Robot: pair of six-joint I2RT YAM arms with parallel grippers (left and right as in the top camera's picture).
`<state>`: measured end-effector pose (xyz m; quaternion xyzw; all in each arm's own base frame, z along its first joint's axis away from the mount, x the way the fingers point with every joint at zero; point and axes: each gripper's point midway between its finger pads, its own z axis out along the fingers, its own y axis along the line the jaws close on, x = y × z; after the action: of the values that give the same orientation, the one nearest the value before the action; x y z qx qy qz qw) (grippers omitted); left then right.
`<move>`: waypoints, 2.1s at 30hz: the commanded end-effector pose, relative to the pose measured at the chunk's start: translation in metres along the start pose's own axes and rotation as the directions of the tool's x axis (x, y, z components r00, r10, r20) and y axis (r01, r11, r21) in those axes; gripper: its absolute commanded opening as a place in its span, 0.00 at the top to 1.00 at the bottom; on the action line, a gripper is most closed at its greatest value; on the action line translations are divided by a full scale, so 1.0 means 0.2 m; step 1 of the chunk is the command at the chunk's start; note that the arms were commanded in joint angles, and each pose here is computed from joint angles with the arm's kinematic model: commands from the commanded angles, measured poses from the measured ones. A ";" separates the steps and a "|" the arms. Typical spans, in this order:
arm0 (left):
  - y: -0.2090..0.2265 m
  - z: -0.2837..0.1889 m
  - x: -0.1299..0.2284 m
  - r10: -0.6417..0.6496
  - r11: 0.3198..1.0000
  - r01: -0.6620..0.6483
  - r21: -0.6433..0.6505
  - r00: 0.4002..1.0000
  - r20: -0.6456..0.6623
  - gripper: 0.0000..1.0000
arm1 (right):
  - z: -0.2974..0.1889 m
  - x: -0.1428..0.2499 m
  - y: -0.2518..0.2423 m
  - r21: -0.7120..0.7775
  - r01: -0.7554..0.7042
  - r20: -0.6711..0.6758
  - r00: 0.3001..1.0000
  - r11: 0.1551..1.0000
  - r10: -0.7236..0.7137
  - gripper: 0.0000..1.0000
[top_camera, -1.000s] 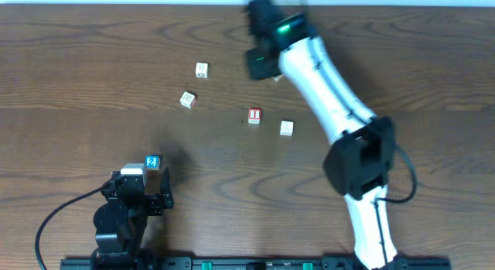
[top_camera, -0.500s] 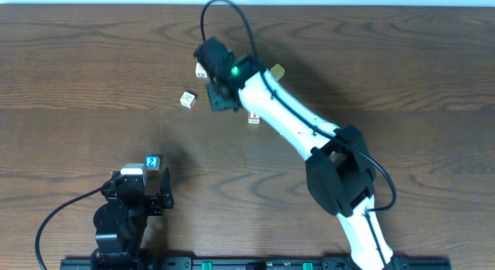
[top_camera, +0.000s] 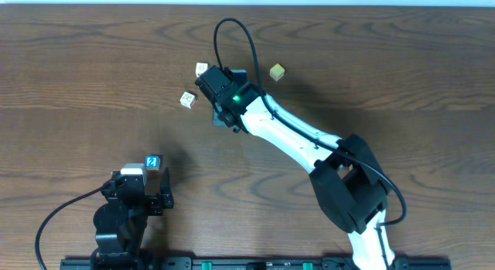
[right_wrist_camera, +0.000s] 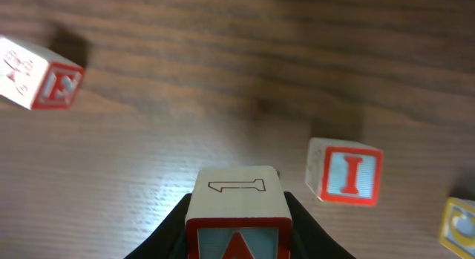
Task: Spell out Ai2
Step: 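Carry the 'A' block and place it left of the 'I' block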
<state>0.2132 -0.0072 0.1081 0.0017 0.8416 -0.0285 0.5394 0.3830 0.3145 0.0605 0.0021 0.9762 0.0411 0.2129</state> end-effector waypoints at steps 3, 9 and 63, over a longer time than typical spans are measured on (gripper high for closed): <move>0.00 0.01 0.03 -0.005 1.000 0.005 -0.002 1.000 -0.009 0.05 | 0.02 0.00 -0.03 0.030 -0.041 0.012 0.999 0.999 0.041 0.73; 0.00 0.01 0.03 -0.005 1.000 0.005 -0.002 1.000 -0.009 0.05 | 0.10 0.06 -0.04 0.052 -0.033 -0.029 0.999 0.998 0.034 0.72; 0.00 0.01 0.03 -0.005 1.000 0.005 -0.002 1.000 -0.009 0.05 | 0.31 0.10 -0.13 0.056 -0.001 -0.108 0.994 0.998 0.007 0.48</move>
<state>0.2132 -0.0072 0.1081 0.0017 0.8416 -0.0285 0.5394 0.3908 0.2986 0.0018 0.0148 0.9866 0.0257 0.1602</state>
